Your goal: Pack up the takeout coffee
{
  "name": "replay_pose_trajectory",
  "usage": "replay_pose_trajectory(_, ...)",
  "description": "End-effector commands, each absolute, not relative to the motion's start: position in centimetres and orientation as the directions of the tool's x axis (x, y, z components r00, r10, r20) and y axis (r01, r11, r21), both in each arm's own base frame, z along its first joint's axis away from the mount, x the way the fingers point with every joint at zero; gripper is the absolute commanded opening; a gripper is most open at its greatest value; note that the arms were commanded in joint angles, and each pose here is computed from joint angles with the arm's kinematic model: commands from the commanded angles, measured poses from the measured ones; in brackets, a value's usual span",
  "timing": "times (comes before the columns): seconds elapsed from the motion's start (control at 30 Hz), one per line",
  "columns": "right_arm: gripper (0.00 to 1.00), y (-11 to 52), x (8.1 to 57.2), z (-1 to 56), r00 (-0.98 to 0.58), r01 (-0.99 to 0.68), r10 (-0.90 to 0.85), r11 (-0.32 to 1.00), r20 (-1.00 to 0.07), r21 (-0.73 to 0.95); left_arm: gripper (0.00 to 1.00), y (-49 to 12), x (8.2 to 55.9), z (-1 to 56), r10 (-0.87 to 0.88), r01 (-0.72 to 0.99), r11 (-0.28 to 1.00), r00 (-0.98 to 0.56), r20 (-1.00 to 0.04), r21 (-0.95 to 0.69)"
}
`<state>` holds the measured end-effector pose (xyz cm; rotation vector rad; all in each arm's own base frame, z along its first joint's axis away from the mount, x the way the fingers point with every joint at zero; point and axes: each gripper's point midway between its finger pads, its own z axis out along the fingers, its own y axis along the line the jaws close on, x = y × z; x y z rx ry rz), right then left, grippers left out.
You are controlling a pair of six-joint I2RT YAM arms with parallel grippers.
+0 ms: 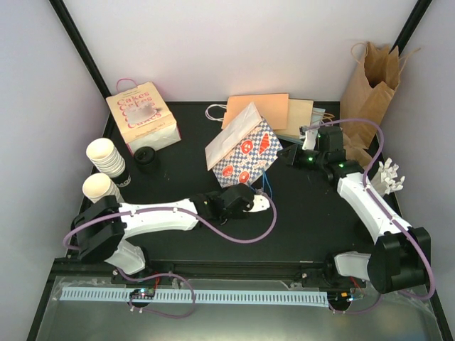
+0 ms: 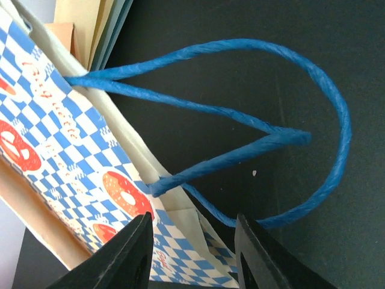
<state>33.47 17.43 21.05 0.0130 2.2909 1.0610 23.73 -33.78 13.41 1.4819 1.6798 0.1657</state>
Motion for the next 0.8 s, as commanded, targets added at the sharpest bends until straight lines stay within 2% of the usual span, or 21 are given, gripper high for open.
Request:
replay_pose_trajectory(0.0, 0.02, 17.9, 32.5, 21.3, -0.824, -0.265, 0.219, 0.665, -0.522, 0.698, 0.41, -35.6, 23.3, 15.0, 0.836, 0.751, 0.235, 0.168, -0.522, 0.618)
replay_pose_trajectory(0.17, 0.02, 17.9, 32.5, 21.1, -0.826, -0.263, 0.217, 0.668, -0.52, 0.697, 0.42, -37.4, 23.6, 15.4, 0.82, 0.751, 0.204, 0.22, -0.528, 0.628)
replay_pose_trajectory(0.37, 0.02, 18.0, 32.5, 21.3, -0.831, -0.257, 0.223, 0.659, -0.51, 0.707, 0.38, -39.0, 23.9, 14.6, 0.826, 0.762, 0.159, 0.246, -0.508, 0.628)
replay_pose_trajectory(0.4, 0.02, 17.9, 32.5, 21.3, -0.83, -0.257, 0.225, 0.659, -0.511, 0.707, 0.35, -39.2, 24.0, 14.4, 0.829, 0.761, 0.154, 0.248, -0.501, 0.631)
replay_pose_trajectory(0.5, 0.03, 17.7, 32.5, 21.3, -0.827, -0.249, 0.23, 0.67, -0.514, 0.7, 0.12, -39.3, 24.1, 14.6, 0.83, 0.755, 0.157, 0.249, -0.5, 0.637)
replay_pose_trajectory(0.57, 0.04, 17.4, 32.5, 21.1, -0.822, -0.243, 0.231, 0.685, -0.521, 0.687, 0.04, -39.3, 24.0, 15.5, 0.813, 0.754, 0.174, 0.252, -0.525, 0.633)
replay_pose_trajectory(0.67, 0.09, 16.8, 32.5, 20.8, -0.812, -0.23, 0.232, 0.716, -0.536, 0.659, 0.02, -39.1, 23.5, 17.5, 0.777, 0.759, 0.212, 0.251, -0.577, 0.616)
replay_pose_trajectory(0.77, 0.21, 16.2, 32.2, 20.2, -0.804, -0.217, 0.236, 0.738, -0.546, 0.639, 0.01, -38.4, 23.0, 19.5, 0.737, 0.762, 0.264, 0.236, -0.634, 0.591)
